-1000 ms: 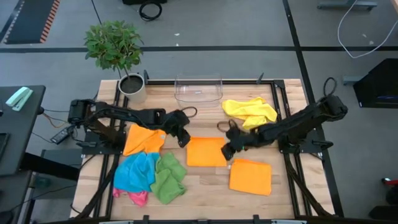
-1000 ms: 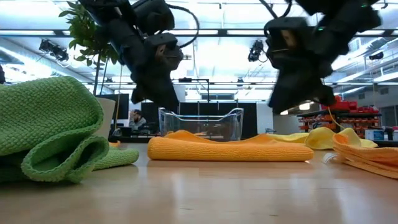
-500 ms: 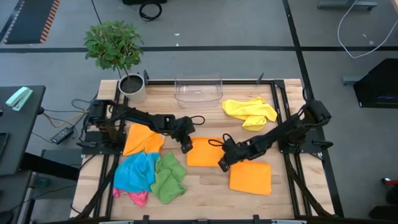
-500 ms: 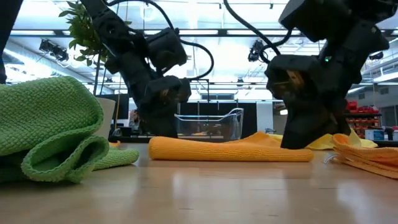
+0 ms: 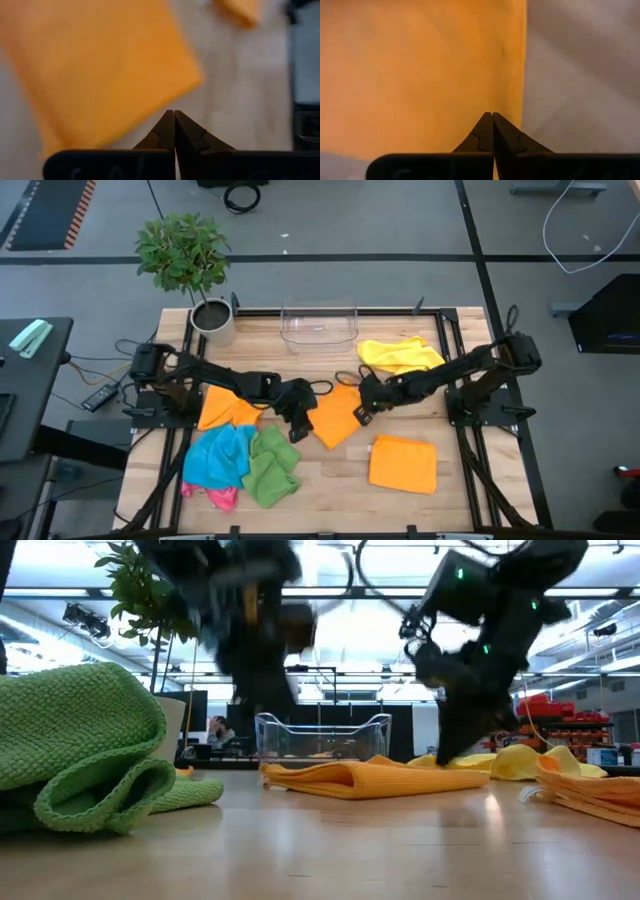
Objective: Fold microfiber towels
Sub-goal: Fold the middle orange towel on the table
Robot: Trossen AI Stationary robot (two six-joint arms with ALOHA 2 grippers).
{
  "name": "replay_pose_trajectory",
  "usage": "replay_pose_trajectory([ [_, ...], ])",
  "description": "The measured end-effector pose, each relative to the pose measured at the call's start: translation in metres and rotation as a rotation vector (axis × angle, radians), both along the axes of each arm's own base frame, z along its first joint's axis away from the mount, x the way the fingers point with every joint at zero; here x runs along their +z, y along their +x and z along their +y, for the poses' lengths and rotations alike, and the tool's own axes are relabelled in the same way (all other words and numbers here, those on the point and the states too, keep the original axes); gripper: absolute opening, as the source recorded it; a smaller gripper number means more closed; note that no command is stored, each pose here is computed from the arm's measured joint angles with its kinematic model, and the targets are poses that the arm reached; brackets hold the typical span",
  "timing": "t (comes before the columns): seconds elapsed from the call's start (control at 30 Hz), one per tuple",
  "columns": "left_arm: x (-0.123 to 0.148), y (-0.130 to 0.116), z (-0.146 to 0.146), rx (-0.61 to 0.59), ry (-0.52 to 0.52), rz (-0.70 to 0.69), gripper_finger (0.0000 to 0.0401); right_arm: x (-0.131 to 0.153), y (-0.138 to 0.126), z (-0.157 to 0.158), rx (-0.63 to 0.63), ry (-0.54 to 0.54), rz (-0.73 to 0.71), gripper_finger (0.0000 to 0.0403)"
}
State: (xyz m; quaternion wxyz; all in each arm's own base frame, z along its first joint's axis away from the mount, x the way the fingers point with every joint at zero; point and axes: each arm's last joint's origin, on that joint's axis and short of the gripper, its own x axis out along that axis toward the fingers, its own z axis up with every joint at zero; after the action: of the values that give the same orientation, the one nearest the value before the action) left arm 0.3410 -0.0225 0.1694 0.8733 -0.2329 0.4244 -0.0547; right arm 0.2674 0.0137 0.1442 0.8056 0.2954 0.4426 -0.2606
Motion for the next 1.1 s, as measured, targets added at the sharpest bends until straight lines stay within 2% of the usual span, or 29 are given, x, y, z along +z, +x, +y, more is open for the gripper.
replay_pose_trajectory([
  [0.13, 0.022, 0.006, 0.010, 0.078, 0.162, -0.084, 0.0009, 0.021, -0.003, 0.009, -0.001, -0.005, -0.091, 0.0001],
  [0.23, 0.012, 0.008, 0.019, 0.086, 0.191, -0.050, 0.0005, 0.026, -0.005, 0.026, -0.025, 0.005, -0.143, 0.0001],
  [0.43, -0.026, 0.012, 0.023, 0.047, 0.163, 0.064, 0.0007, 0.004, -0.002, 0.053, -0.063, 0.023, -0.121, 0.0001],
  [0.6, -0.047, 0.015, 0.023, 0.062, 0.146, 0.113, 0.0009, -0.019, 0.001, 0.050, -0.112, 0.005, -0.042, 0.0001],
  [0.7, -0.052, 0.018, 0.016, 0.086, 0.115, 0.119, 0.0008, -0.022, 0.001, 0.045, -0.100, -0.017, -0.009, 0.0001],
  [0.93, -0.049, 0.023, -0.024, 0.069, 0.019, 0.091, 0.0012, -0.019, 0.003, 0.021, 0.020, -0.109, 0.057, 0.0001],
  [1.0, -0.042, 0.028, -0.036, 0.025, -0.006, 0.064, 0.0010, -0.016, 0.005, 0.015, 0.059, -0.126, 0.061, 0.0001],
  [1.1, -0.020, 0.036, -0.043, -0.019, 0.012, -0.024, 0.0005, -0.006, 0.011, 0.014, 0.107, -0.113, 0.032, 0.0001],
])
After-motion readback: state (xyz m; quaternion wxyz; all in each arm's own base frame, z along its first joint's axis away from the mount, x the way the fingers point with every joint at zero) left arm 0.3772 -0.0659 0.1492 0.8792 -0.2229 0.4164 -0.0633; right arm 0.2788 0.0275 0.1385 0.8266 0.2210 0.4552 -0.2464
